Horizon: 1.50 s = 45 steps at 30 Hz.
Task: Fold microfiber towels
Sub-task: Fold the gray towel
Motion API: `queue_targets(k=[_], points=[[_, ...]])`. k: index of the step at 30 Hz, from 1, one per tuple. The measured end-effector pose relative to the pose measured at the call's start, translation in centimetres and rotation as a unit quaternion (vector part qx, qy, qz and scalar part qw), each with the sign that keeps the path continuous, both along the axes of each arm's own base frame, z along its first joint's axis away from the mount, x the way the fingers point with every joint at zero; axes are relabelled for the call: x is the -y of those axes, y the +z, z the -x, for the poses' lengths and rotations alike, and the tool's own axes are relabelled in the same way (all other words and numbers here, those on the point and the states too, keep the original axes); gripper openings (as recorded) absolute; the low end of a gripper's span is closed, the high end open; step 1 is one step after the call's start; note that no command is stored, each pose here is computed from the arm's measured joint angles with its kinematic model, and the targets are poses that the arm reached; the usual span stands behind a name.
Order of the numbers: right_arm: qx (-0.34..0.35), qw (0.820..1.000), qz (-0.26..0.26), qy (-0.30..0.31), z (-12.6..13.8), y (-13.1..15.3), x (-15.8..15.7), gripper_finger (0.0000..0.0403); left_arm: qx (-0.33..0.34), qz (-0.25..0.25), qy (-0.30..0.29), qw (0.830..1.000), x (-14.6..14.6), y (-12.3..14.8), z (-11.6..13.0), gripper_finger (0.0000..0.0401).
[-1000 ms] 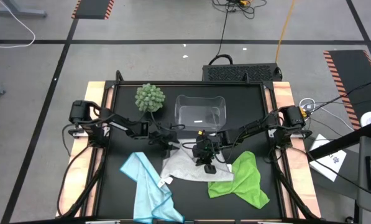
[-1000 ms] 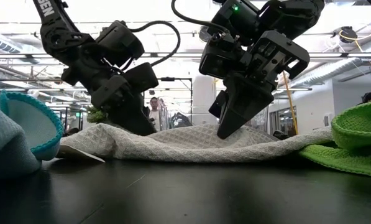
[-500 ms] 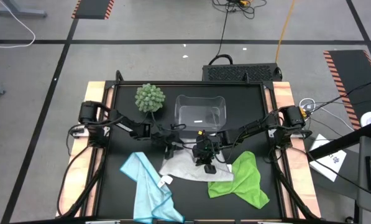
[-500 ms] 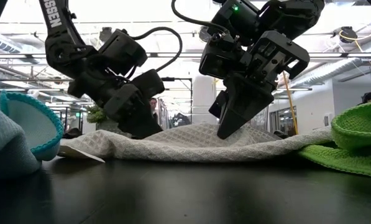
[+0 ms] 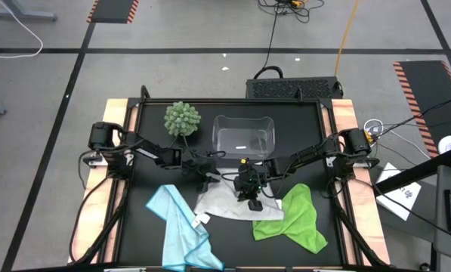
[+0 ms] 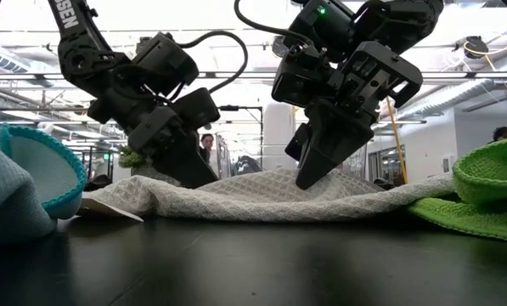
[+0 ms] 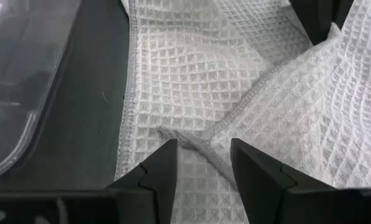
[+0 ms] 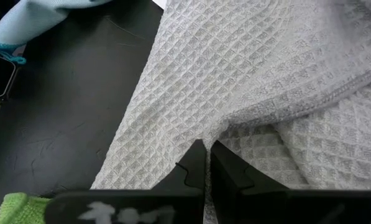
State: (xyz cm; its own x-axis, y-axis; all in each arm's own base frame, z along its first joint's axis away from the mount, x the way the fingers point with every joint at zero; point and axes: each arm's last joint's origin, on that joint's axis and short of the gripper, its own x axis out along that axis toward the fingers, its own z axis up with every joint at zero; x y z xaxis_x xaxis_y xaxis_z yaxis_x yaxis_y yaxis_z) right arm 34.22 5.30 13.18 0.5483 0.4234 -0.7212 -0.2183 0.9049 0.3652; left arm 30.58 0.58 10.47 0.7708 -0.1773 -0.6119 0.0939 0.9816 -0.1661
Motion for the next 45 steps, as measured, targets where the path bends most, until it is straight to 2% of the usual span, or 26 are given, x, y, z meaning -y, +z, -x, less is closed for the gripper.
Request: queue_targets(k=[19, 29, 38, 43, 45], points=[[0.0, 1.0, 0.0, 0.0, 0.0, 0.0, 0.0, 0.0, 0.018, -0.005, 0.003, 1.0, 0.0, 0.2, -0.3, 0.0152], [0.001, 1.0, 0.0, 0.0, 0.0, 0.0, 0.0, 0.0, 0.015, -0.035, 0.003, 0.999, 0.3, 0.0, -0.3, 0.0149], [0.006, 1.0, 0.0, 0.0, -0.1, 0.1, 0.0, 0.0, 0.011, -0.046, 0.003, 0.999, 0.2, -1.2, -0.6, 0.0083], [0.006, 1.0, 0.0, 0.0, -0.1, 0.1, 0.0, 0.0, 0.015, -0.059, -0.017, 0.998, 0.3, -1.2, -0.5, 0.0019], [0.005, 1.0, -0.001, -0.001, -0.1, 0.1, 0.0, 0.0, 0.015, -0.065, -0.012, 0.998, 0.2, -1.1, -0.5, 0.0009]])
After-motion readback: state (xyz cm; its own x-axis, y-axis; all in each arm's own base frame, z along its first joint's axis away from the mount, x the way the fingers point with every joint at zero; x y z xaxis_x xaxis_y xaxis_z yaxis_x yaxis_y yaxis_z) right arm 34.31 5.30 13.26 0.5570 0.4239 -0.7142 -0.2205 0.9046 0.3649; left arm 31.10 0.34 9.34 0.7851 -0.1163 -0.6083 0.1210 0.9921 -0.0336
